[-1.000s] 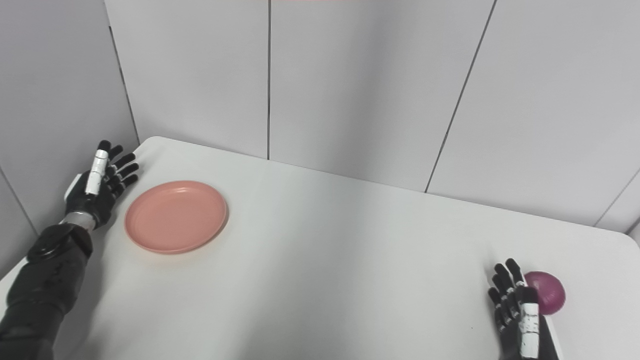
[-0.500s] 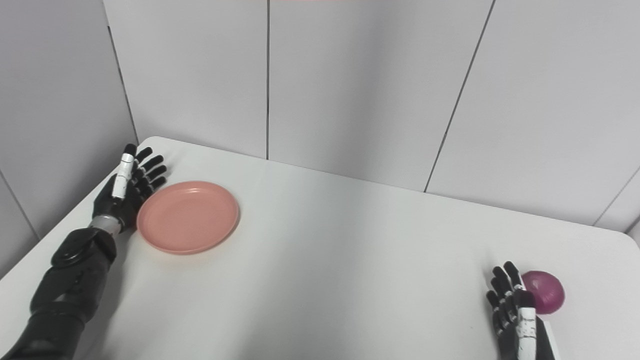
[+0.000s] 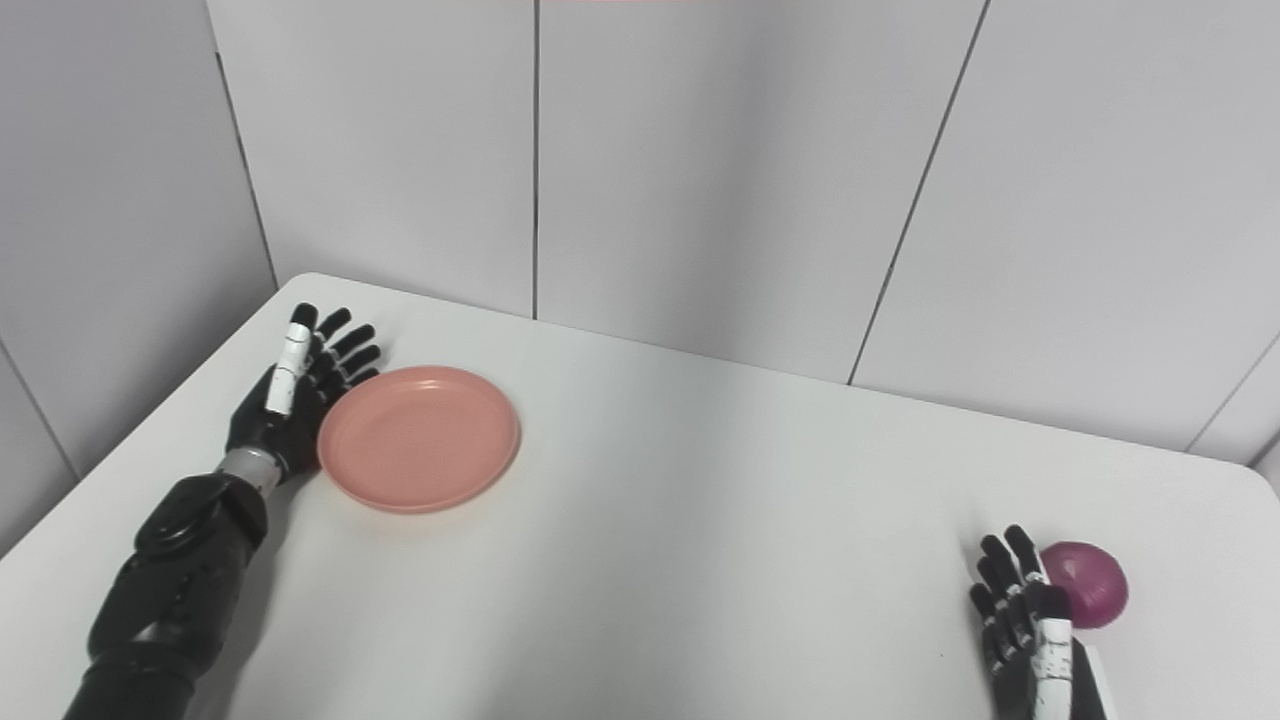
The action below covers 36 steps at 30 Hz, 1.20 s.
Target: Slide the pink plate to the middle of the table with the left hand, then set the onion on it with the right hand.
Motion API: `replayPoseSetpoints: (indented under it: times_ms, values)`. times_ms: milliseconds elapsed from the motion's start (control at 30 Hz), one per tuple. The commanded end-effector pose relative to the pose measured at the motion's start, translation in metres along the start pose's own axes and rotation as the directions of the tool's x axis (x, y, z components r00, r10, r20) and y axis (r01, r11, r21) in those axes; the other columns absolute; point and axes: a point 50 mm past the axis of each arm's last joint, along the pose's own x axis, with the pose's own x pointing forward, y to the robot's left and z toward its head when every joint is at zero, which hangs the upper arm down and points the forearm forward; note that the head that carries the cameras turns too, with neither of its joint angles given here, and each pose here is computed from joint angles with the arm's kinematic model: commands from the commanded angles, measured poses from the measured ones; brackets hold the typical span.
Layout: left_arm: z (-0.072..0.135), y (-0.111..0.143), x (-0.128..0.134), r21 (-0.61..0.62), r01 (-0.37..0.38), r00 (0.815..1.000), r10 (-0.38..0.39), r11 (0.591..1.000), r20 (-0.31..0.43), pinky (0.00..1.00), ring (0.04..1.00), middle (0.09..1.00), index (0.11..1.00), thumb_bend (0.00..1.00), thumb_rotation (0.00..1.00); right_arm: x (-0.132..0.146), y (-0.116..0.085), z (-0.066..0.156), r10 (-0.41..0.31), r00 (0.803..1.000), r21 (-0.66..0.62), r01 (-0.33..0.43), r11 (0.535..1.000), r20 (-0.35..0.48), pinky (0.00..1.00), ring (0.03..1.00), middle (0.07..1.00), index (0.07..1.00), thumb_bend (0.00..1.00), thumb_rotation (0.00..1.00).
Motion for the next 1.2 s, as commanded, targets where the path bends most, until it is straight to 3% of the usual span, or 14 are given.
replayPoseSetpoints:
  times_ms: [0, 433, 867, 1167]
  values:
    - [0.004, -0.013, 0.002, -0.013, 0.031, 0.999, -0.031, 0.999, -0.014, 0.99, 0.960, 0.936, 0.965, 0.92, 0.83, -0.023, 0.002, -0.042, -0.032, 0.980, 0.047, 0.042, 0.998, -0.197, 1.00, 0.995, 0.951, 0.982, 0.76, 0.91]
    - [-0.007, -0.060, -0.011, -0.014, 0.155, 0.987, -0.155, 0.988, -0.050, 0.97, 0.940, 0.925, 0.947, 0.88, 0.86, -0.022, 0.003, -0.042, -0.023, 0.982, 0.040, 0.031, 0.999, -0.189, 1.00, 0.997, 0.957, 0.986, 0.79, 0.90]
    - [-0.028, -0.120, -0.012, -0.029, 0.225, 0.970, -0.227, 0.974, -0.085, 0.96, 0.921, 0.906, 0.951, 0.87, 0.87, -0.022, 0.011, -0.042, -0.022, 0.983, 0.039, 0.029, 0.999, -0.181, 1.00, 0.985, 0.948, 0.970, 0.81, 0.90]
    - [-0.047, -0.147, -0.010, -0.066, 0.256, 0.958, -0.262, 0.964, -0.117, 0.95, 0.912, 0.903, 0.950, 0.88, 0.82, -0.021, 0.017, -0.041, -0.015, 0.985, 0.038, 0.022, 0.999, -0.169, 1.00, 0.974, 0.937, 0.963, 0.78, 0.91]
